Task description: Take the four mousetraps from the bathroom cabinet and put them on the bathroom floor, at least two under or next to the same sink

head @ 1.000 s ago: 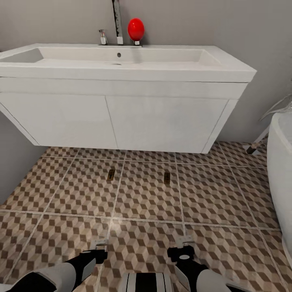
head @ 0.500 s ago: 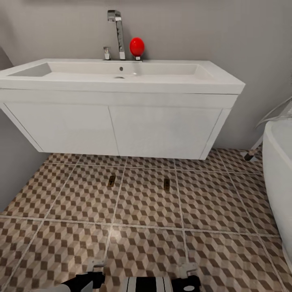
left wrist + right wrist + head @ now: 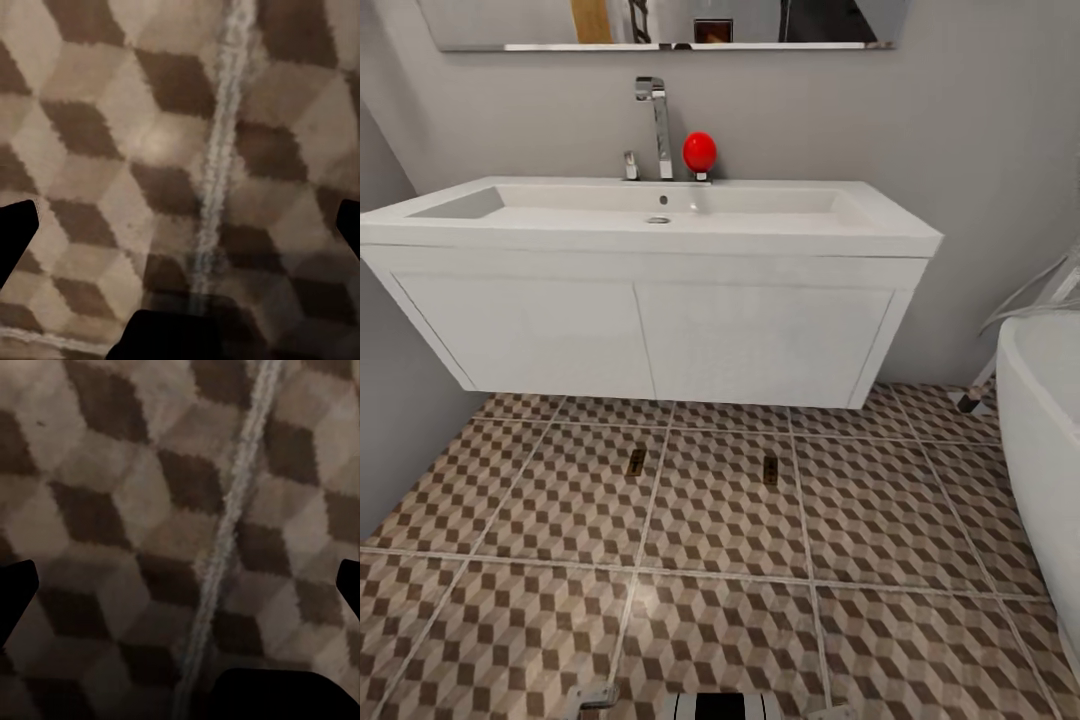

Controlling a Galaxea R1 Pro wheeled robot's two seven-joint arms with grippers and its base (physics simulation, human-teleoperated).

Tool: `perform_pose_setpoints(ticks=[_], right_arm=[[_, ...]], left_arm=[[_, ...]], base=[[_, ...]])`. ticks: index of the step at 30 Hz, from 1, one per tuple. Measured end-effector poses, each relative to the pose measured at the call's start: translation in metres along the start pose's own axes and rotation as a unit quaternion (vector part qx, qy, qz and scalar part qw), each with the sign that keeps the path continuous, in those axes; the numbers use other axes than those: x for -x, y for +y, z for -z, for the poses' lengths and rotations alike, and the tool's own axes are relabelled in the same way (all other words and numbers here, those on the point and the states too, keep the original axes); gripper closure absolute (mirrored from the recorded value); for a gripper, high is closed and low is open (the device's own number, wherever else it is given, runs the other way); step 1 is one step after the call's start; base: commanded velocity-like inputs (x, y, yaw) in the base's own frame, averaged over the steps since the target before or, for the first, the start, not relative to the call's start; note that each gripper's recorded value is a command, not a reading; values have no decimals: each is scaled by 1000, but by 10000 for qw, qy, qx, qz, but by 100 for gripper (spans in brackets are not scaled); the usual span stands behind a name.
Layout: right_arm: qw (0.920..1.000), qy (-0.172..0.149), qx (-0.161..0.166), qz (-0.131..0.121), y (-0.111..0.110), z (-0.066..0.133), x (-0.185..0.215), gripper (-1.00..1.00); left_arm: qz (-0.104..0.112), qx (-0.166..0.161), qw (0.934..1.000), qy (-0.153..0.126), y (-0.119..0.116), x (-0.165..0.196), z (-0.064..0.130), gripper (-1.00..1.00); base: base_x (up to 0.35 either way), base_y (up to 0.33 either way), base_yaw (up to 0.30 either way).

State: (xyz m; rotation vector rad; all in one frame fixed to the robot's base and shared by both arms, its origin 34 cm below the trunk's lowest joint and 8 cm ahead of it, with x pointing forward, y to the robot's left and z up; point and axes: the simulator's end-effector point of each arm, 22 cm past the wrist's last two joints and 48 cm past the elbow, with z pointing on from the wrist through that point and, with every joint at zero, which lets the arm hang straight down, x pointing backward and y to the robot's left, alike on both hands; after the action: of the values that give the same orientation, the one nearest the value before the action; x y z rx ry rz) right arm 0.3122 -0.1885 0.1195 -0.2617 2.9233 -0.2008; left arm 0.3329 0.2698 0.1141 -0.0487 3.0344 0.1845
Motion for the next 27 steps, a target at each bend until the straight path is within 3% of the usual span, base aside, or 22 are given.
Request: perform_pose_setpoints(ticks=[7,13,27], right_arm=[[10000,-34,-32,3,-4,6,-5,-100],[10000,-14,-41,1,-4,11,-16,-100],[10000,-34,-36,-11,-7,35,-8,-100]], left_arm=[[15,15,10000,-1,4,-10,5,-100],[-7,44,9998,215,10,-54,9,-100],[-24,-7,9996,273,5,-61,35,-100]], base=[[0,0,0],[0,0,0],[0,0,0]])
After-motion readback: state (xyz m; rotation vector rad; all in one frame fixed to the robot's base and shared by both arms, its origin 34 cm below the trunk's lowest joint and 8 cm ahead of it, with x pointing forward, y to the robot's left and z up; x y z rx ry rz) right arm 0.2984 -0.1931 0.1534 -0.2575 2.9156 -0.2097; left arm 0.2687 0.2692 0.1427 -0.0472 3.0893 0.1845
